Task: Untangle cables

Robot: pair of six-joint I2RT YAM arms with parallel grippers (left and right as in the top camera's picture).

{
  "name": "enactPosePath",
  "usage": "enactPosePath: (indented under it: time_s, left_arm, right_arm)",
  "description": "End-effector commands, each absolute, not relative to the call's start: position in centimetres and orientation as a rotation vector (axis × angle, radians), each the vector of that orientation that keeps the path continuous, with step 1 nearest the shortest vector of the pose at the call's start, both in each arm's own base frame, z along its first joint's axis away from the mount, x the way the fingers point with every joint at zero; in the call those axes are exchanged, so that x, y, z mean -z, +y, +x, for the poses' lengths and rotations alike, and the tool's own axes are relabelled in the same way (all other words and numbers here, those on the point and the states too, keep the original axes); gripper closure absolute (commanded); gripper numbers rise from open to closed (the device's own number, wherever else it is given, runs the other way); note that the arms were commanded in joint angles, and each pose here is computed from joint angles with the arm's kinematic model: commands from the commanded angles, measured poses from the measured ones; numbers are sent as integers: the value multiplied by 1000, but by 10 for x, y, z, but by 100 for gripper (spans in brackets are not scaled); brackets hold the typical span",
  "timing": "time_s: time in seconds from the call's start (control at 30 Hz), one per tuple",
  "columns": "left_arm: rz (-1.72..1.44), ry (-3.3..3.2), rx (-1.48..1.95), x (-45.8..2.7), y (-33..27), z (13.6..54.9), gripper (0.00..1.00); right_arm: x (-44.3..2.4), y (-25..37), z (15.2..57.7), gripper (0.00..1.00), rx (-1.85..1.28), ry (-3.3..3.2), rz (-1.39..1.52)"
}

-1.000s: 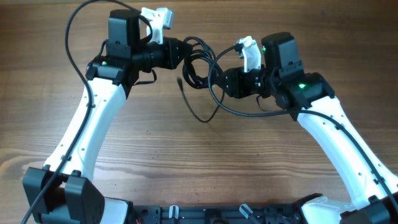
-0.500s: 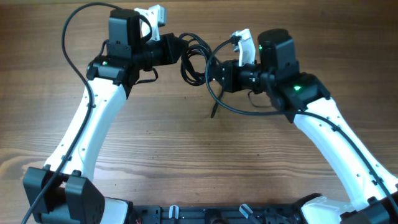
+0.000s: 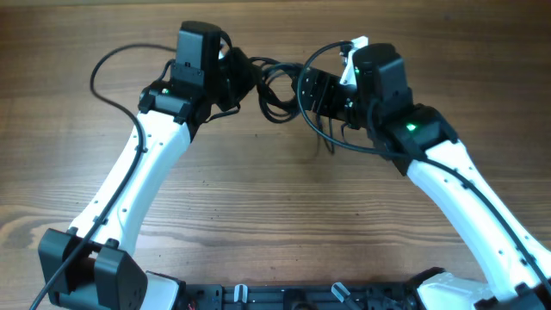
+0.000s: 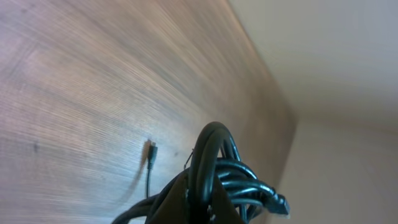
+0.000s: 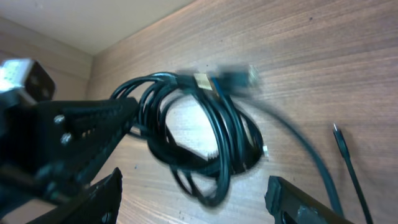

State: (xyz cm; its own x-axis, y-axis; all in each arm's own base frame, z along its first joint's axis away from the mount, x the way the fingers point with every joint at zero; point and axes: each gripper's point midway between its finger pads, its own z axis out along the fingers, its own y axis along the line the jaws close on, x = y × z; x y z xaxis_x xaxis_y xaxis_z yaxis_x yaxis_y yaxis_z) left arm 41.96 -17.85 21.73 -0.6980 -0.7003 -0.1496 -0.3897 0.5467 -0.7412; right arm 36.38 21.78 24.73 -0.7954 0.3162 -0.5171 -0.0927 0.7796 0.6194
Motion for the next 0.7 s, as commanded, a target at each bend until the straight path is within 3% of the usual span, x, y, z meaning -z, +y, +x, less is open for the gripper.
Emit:
enactPosePath:
  time_s: [0.0, 0.17, 0.27, 0.47, 0.67]
  left_arm:
    - [-1723, 2016, 1104, -221, -160, 423, 96]
    - [-1895, 1940, 1158, -221, -163, 420, 96]
    - [-2285, 1882, 1258, -214, -183, 397, 96]
    - [-2381, 2051, 1478, -232, -211, 376, 96]
    - [-2410, 2123, 1608, -244, -211, 369, 96]
  right_arm:
    - [-265, 215, 355, 23, -880, 2336, 191]
    - [-253, 220, 357, 25, -887, 2374, 190]
    - [-242, 225, 361, 28, -883, 2396, 144]
    - [-235, 233, 365, 44, -854, 2384, -35]
    - [-232, 232, 365, 68, -819, 2386, -74]
